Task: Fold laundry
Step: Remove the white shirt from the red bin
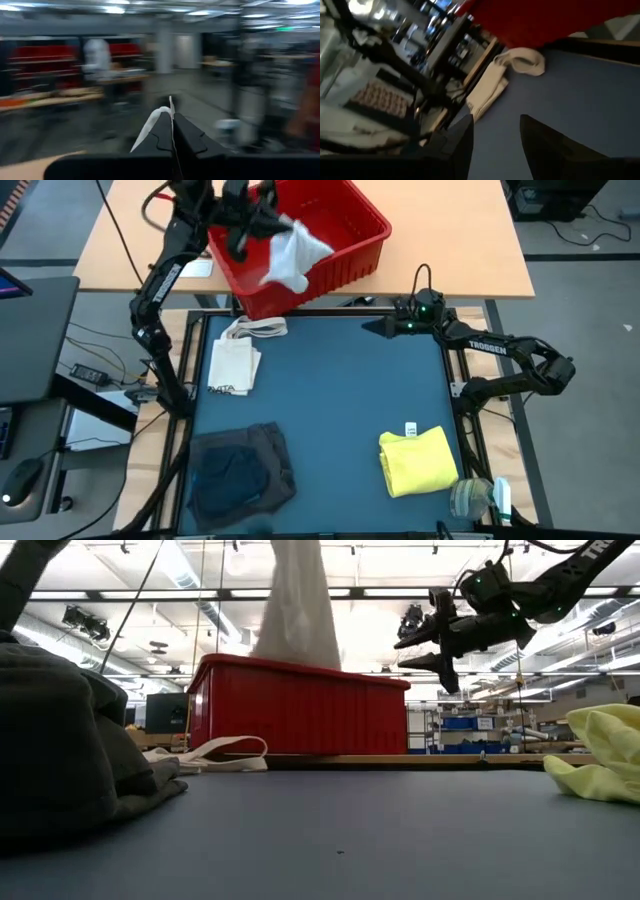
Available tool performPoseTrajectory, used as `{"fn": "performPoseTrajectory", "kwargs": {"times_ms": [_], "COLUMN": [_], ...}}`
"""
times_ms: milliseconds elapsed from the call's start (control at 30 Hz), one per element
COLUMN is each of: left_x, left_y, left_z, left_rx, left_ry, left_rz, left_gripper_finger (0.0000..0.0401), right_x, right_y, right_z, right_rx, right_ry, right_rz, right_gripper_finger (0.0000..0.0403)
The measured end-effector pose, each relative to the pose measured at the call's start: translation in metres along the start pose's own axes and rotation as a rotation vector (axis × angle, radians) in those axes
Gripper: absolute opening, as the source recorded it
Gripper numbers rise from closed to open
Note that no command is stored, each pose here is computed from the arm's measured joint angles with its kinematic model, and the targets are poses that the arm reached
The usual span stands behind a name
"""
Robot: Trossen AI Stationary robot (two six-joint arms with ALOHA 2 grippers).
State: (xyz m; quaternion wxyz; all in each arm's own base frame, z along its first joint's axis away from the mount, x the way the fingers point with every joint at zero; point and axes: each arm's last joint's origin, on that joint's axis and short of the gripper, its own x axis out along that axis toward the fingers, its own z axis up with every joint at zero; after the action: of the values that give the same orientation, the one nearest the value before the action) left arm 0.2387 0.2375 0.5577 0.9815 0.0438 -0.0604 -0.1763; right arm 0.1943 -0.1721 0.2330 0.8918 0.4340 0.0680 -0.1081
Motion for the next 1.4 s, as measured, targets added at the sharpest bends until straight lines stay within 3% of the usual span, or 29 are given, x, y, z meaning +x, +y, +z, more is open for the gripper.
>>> {"fn": "performPoseTrajectory", "kwargs": {"times_ms": [167,333,500,633,900,1033,1133,1267,1400], "left_x": [0.044,0.096,0.137,0.147,0.156,0.155,0.147,0.134,0.132], "left_y": [-0.044,-0.084,-0.123,-0.146,-0.179,-0.191,-0.195,-0.199,-0.195], "left_z": [0.007,-0.011,-0.021,-0.014,-0.021,-0.044,-0.063,-0.083,-0.089], "left_rx": [-0.118,-0.328,-0.409,-0.438,-0.583,-0.637,-0.652,-0.544,-0.434], "left_ry": [0.019,0.098,0.147,0.152,0.268,0.431,0.629,0.914,1.002], "left_rz": [-0.307,-0.481,-0.624,-0.697,-0.699,-0.588,-0.382,-0.084,0.118], "left_gripper_finger": [0.0002,0.0002,0.0003,0.0003,0.0004,0.0009,0.0024,0.0057,0.0106], "right_x": [0.005,0.008,0.011,0.016,0.027,0.032,0.037,0.042,0.044], "right_y": [0.006,0.011,0.014,0.020,0.034,0.043,0.052,0.065,0.074], "right_z": [-0.006,-0.012,-0.018,-0.026,-0.044,-0.054,-0.064,-0.082,-0.104], "right_rx": [-0.052,-0.106,-0.087,-0.056,0.011,0.088,0.147,0.232,0.262], "right_ry": [0.037,0.086,0.143,0.190,0.208,0.207,0.224,0.242,0.264], "right_rz": [0.028,0.077,0.100,0.119,0.068,0.040,0.037,-0.009,-0.098], "right_gripper_finger": [0.0168,0.0168,0.0168,0.0168,0.0168,0.0168,0.0168,0.0168,0.0168]}}
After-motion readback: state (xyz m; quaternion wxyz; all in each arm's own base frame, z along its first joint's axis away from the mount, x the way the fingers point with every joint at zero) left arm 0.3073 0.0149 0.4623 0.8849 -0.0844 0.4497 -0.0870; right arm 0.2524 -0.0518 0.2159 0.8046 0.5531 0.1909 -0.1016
